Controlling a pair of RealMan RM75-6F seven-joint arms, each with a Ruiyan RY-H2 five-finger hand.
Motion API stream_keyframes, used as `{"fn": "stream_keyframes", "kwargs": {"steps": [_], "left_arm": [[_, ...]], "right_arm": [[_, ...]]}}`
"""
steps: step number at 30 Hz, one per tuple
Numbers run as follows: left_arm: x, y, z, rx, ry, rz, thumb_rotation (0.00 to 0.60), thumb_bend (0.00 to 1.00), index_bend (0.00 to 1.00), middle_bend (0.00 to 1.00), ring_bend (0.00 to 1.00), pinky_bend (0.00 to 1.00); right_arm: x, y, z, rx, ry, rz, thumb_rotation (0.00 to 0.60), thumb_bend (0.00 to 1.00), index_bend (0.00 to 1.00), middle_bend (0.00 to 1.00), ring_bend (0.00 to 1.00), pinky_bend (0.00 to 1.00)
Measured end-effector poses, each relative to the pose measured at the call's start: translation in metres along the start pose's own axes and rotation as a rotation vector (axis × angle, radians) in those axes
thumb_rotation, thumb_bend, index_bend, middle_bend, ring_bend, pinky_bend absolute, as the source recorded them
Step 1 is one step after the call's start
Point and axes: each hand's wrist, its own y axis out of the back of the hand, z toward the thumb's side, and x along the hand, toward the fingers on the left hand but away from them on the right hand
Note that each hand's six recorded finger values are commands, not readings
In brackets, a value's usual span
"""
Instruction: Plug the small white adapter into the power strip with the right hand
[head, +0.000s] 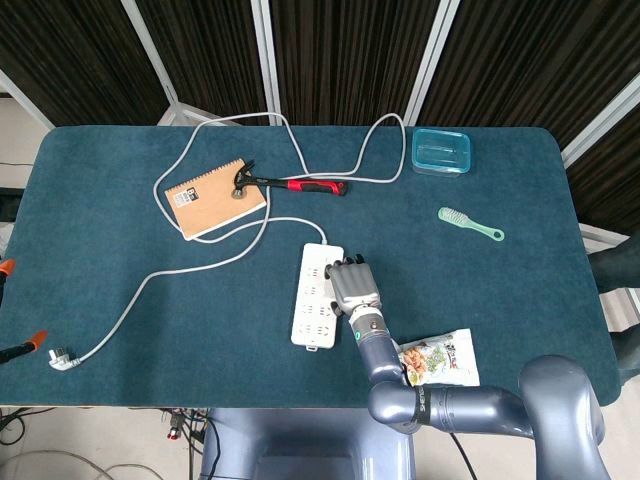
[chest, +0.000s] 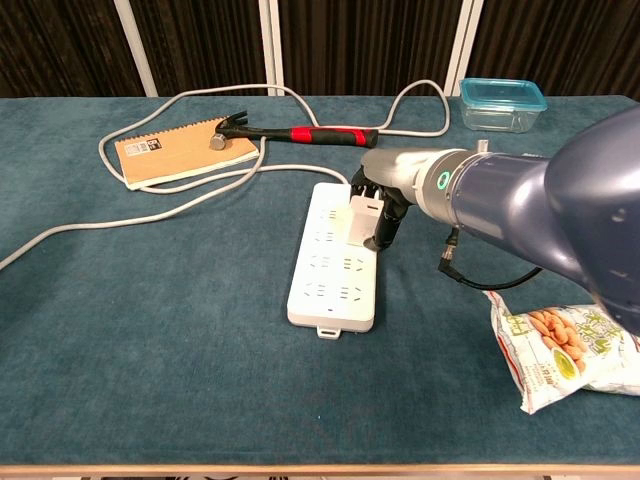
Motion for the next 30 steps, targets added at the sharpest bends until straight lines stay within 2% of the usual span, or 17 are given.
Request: {"fn": "stream_keyframes", "kwargs": {"steps": [4, 9, 13, 21, 23, 27, 28, 30], "left_arm": [[0.0, 0.0, 0.0, 0.001, 0.001, -0.001, 0.6, 0.07, 0.09, 0.0, 0.0, 0.0], [0.0, -0.002, 0.001, 0.005, -0.003, -0.006, 0.6, 0.07, 0.09, 0.0, 0.0, 0.0], [0.0, -0.002, 0.001, 0.005, -0.003, -0.006, 0.6, 0.07, 0.09, 0.0, 0.0, 0.0], [-0.001, -0.001, 0.001, 0.006, -0.002, -0.003, 0.6, 0.07, 0.09, 0.0, 0.0, 0.0], [-0.001, -0.002, 0.001, 0.007, -0.002, -0.005, 0.6, 0.07, 0.09, 0.0, 0.0, 0.0], [-0.001, -0.002, 0.002, 0.008, -0.003, -0.008, 0.6, 0.07, 0.09, 0.0, 0.0, 0.0], [-0.001, -0.002, 0.002, 0.009, -0.004, -0.008, 0.6, 0.07, 0.09, 0.0, 0.0, 0.0], [-0.001, -0.002, 0.003, 0.009, -0.005, -0.008, 0.6, 0.07, 0.09, 0.0, 0.0, 0.0]], "right_arm": [[0.003, 0.003, 0.0, 0.008, 0.009, 0.01, 0.6, 0.21, 0.22, 0.22, 0.14, 0.1], [0.009, 0.013, -0.003, 0.01, 0.015, 0.013, 0.6, 0.21, 0.21, 0.22, 0.14, 0.1], [0.015, 0.031, -0.008, -0.027, 0.017, -0.018, 0.6, 0.21, 0.21, 0.22, 0.14, 0.1], [0.03, 0.064, -0.026, -0.074, 0.018, -0.078, 0.6, 0.22, 0.22, 0.22, 0.16, 0.21], [0.035, 0.072, -0.03, -0.075, 0.017, -0.088, 0.6, 0.27, 0.25, 0.22, 0.18, 0.28], [0.044, 0.087, -0.039, -0.083, 0.01, -0.1, 0.6, 0.49, 0.41, 0.3, 0.35, 0.7], [0.045, 0.091, -0.04, -0.097, 0.008, -0.106, 0.6, 0.54, 0.46, 0.34, 0.41, 0.77], [0.046, 0.095, -0.042, -0.129, 0.003, -0.121, 0.6, 0.59, 0.51, 0.41, 0.5, 0.81]]}}
